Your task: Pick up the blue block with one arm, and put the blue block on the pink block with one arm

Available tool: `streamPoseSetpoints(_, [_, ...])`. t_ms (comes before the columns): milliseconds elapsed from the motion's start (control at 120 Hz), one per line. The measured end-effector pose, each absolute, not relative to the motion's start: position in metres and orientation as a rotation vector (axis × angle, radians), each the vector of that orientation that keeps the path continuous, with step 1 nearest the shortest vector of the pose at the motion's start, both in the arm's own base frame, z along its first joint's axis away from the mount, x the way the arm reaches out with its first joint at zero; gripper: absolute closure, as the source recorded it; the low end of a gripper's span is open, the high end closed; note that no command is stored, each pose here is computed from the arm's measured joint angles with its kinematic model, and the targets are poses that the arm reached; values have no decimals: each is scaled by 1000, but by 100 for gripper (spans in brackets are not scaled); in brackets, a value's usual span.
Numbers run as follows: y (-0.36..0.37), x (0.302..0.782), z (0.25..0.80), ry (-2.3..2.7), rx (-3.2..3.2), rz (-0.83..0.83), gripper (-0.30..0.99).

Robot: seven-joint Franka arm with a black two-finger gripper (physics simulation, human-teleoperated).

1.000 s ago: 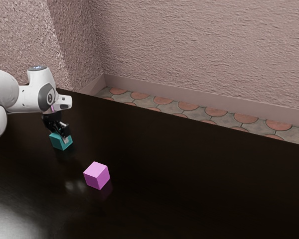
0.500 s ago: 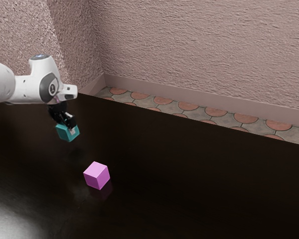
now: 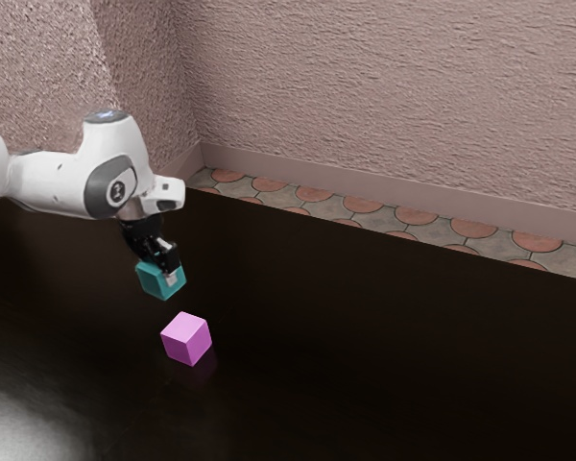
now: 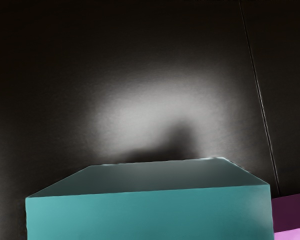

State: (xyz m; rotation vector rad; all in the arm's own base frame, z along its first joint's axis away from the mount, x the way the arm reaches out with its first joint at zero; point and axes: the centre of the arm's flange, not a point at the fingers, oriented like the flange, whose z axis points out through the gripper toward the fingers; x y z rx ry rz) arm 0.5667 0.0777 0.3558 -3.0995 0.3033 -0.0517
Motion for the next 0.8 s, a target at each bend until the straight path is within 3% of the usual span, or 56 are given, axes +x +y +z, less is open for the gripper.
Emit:
streamPoseSetpoints(433, [10, 537, 353, 154, -3086, 63, 34])
streamPoseSetpoints(800, [5, 520, 353, -41, -3076, 85, 34])
